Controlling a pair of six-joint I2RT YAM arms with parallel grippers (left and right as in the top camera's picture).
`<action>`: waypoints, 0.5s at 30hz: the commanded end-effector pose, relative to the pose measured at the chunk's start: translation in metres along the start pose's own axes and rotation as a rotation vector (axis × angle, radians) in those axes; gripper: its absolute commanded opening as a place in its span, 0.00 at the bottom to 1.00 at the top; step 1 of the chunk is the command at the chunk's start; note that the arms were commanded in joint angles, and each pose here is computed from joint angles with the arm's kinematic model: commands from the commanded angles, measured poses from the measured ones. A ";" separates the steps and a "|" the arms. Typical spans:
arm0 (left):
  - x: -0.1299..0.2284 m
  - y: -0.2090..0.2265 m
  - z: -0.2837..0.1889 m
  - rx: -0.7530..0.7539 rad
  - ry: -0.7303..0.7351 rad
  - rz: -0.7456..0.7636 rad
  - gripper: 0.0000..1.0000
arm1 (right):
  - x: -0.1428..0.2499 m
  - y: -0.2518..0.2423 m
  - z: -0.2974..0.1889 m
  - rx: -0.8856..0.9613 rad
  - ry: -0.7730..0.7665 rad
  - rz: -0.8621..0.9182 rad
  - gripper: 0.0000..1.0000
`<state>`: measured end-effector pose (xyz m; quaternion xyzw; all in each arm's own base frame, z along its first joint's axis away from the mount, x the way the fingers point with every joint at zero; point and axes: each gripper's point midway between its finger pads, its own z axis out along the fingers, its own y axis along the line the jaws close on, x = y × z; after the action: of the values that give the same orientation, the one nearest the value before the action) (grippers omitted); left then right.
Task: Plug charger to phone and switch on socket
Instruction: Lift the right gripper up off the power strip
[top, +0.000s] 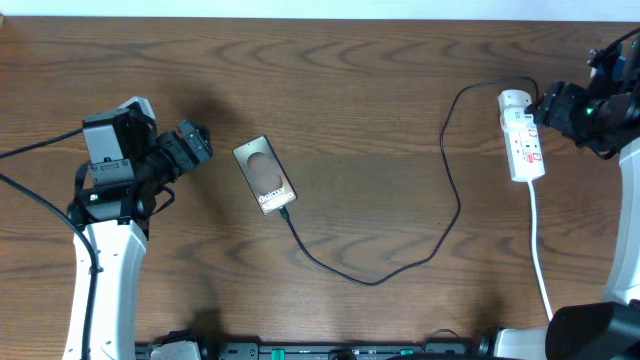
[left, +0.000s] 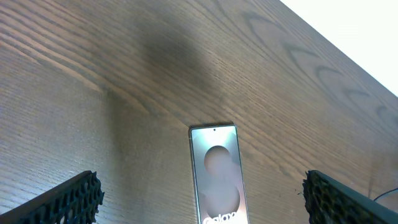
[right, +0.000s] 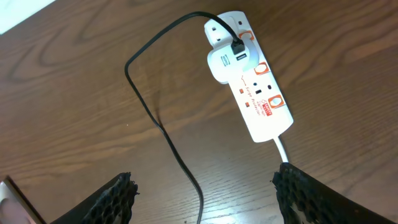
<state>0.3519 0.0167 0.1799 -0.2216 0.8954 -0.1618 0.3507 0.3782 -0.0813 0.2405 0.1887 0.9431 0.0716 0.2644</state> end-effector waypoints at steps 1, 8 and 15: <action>-0.002 0.002 -0.001 -0.008 -0.007 0.007 0.98 | 0.000 0.004 -0.005 -0.005 -0.011 -0.021 0.72; -0.002 0.002 -0.001 -0.008 -0.007 0.007 0.98 | 0.000 0.004 -0.005 -0.005 -0.012 -0.028 0.72; -0.002 0.002 -0.001 -0.008 -0.007 0.007 0.98 | 0.000 0.004 -0.005 -0.005 -0.011 -0.028 0.72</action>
<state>0.3519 0.0167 0.1799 -0.2218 0.8953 -0.1619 0.3507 0.3782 -0.0814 0.2404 0.1873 0.9434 0.0710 0.2645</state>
